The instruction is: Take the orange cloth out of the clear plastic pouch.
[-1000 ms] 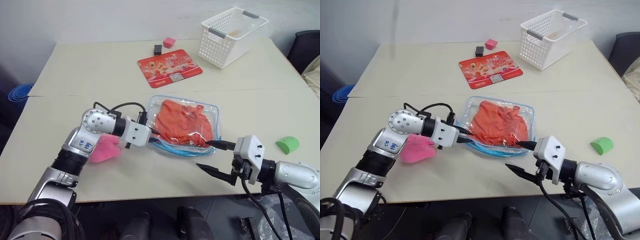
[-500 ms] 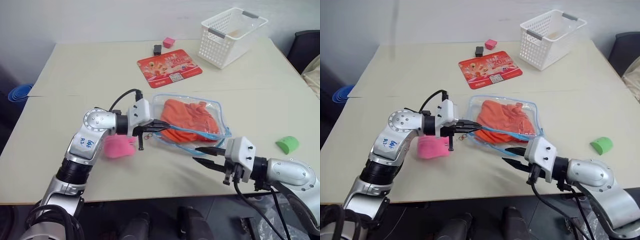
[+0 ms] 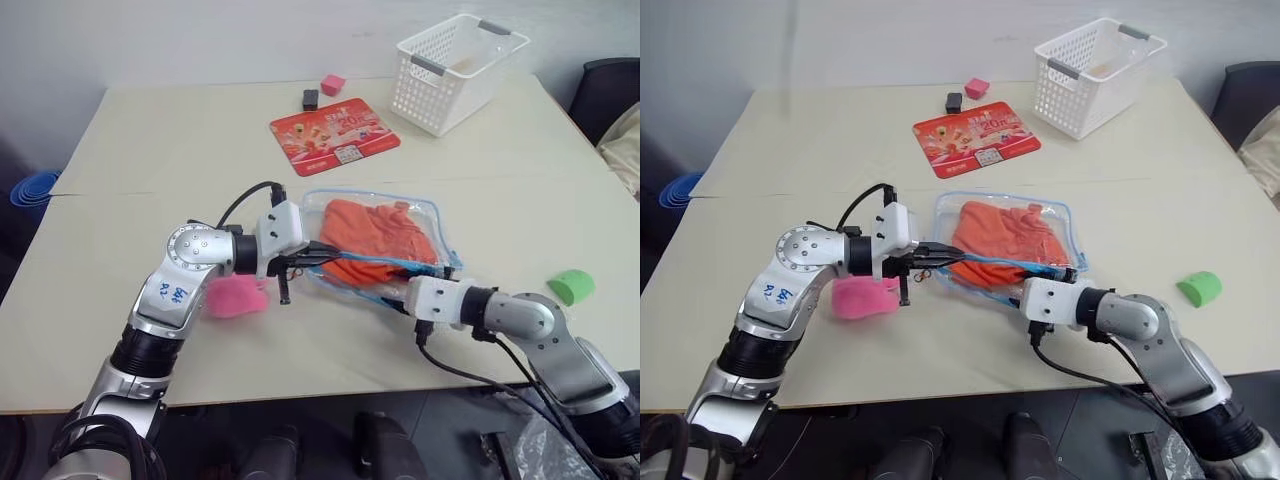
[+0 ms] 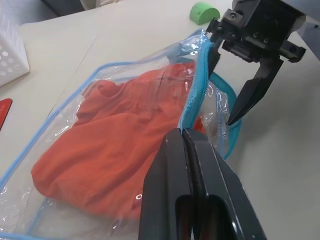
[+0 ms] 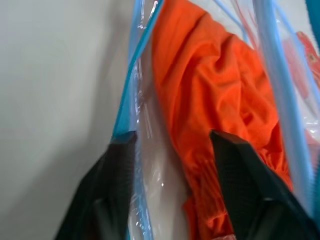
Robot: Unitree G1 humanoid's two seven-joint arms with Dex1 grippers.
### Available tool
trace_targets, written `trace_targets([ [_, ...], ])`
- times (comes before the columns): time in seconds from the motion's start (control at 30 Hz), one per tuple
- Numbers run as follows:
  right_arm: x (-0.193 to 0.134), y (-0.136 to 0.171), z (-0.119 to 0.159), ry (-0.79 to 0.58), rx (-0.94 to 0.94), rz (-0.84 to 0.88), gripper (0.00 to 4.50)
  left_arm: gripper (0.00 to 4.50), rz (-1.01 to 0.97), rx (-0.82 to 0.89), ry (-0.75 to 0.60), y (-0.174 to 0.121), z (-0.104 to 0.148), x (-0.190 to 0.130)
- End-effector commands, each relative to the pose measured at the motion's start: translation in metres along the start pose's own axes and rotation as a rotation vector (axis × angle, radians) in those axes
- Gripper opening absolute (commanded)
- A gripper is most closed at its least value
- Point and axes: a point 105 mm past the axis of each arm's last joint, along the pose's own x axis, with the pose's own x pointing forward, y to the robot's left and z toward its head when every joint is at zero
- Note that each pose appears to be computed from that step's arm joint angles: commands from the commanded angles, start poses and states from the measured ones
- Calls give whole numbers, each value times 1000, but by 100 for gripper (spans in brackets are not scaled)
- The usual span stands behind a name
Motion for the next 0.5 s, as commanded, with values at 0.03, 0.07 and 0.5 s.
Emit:
trace_targets([
  [0.03, 4, -15, 7, -10, -92, -102, 371, 0, -1, 41, -48, -3, 16, 0],
  [0.07, 5, -18, 6, -3, -105, -122, 398, 0, -5, 42, -48, -4, 17, 0],
  [0.5, 21, -18, -17, 108, -323, -137, 449, 0, -10, 30, -67, -9, 21, 2],
])
